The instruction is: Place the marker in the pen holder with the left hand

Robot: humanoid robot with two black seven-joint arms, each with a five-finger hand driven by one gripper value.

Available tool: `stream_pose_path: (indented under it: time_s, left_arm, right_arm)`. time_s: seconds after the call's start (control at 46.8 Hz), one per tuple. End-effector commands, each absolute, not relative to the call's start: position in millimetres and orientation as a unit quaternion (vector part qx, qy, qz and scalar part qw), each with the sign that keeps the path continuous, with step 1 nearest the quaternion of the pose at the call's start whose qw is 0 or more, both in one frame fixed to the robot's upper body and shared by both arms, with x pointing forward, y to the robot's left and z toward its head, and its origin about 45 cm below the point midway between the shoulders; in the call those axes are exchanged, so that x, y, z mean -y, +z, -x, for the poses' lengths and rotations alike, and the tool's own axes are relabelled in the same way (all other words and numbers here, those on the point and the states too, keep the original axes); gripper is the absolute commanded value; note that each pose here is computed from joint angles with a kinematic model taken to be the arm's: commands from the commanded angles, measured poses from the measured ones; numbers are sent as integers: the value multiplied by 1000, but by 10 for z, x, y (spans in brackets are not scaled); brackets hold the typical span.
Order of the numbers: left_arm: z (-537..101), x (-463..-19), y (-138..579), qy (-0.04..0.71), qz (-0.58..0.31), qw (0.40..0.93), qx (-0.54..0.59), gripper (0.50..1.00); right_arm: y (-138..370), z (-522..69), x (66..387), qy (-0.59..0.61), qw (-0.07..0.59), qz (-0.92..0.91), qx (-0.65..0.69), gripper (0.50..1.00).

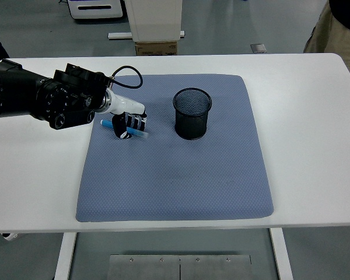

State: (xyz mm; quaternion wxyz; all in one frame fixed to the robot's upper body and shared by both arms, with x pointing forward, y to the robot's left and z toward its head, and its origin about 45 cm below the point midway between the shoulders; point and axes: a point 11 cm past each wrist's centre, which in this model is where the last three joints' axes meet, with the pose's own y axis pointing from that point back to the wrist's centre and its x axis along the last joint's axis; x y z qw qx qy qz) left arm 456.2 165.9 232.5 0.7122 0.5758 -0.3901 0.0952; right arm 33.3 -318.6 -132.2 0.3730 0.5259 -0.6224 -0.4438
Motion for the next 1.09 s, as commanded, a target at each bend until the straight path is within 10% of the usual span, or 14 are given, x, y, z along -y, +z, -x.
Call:
stream_pose_path:
  time_s: [0.0, 1.068]
  left_arm:
    - [-4561, -1660, 2324, 95, -576, 712, 390, 607]
    - [-4574, -1672, 2355, 97, -576, 712, 390, 500]
  right_arm:
    - [-1322, -333, 3187, -444, 373, -526, 622, 1000]
    - [-1322, -334, 3188, -444, 373, -525, 623, 1000]
